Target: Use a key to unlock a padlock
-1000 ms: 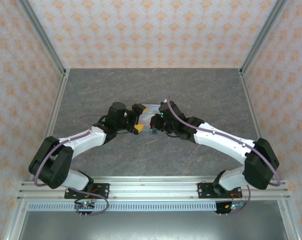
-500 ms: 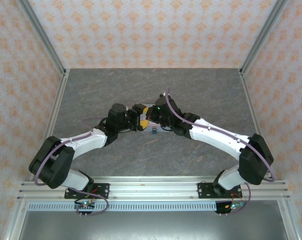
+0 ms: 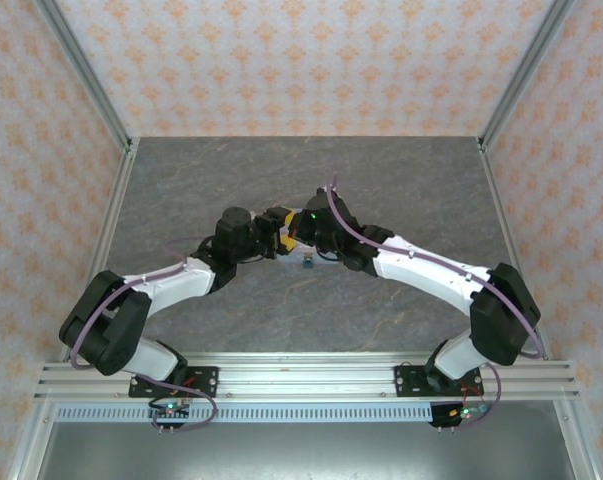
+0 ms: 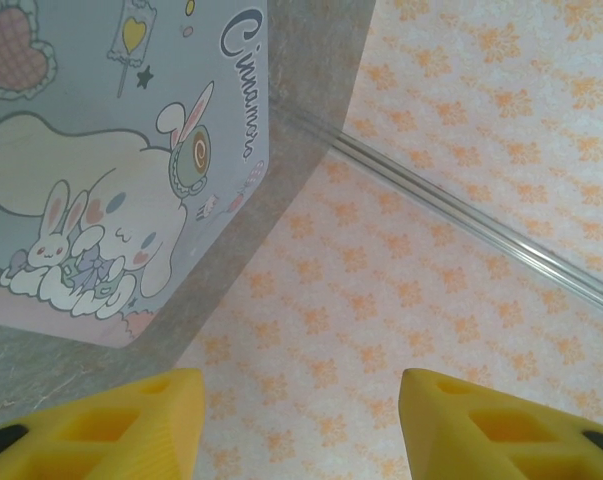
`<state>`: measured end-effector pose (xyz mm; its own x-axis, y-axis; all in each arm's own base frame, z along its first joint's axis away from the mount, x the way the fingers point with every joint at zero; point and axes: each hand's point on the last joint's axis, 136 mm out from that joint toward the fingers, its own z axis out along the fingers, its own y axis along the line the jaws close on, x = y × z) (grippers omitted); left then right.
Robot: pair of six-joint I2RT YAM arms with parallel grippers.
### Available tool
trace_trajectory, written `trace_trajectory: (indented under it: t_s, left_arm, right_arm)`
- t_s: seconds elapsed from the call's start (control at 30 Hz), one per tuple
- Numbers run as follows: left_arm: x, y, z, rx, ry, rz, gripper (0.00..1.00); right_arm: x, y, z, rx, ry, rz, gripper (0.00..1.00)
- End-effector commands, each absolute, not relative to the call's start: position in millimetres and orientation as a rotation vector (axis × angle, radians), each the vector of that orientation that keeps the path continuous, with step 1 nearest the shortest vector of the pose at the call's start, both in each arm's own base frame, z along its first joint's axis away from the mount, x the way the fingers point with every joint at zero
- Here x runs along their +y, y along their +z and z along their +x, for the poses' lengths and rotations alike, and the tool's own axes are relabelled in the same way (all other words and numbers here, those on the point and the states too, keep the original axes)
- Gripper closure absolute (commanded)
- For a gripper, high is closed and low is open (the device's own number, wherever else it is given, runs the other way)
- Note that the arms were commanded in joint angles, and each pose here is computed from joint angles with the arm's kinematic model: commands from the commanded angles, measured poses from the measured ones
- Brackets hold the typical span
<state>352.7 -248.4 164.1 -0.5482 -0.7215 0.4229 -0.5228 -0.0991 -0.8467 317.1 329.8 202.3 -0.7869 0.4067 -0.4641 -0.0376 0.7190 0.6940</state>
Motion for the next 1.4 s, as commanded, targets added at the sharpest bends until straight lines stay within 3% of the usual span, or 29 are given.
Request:
trace_trajectory:
  t_s: [0.0,0.33,1.1,1.37]
  left_arm:
    - [-248.0,158.5,354.7,1.965,-1.704,-1.405,0.47]
    - [-243.6,151.3,352.1,1.98,-1.658,-1.415,0.56]
    - [-239.8,146.6,349.6,1.999,-1.611,-1.414,0.93]
    - [-240.6,148.8,349.8,2.008,-1.607,-1.398,1.0]
  right_arm:
    - [321.8,220.3,323.6,2.231,0.96,0.32,1.0]
    - [315.1,216.5,319.9,2.227,0.952,0.33,1.0]
    - [308.8,214.6,317.6,2.218,0.944,0.339,1.0]
    - [308.9,212.4,319.1,2.22,0.948,0.343,1.0]
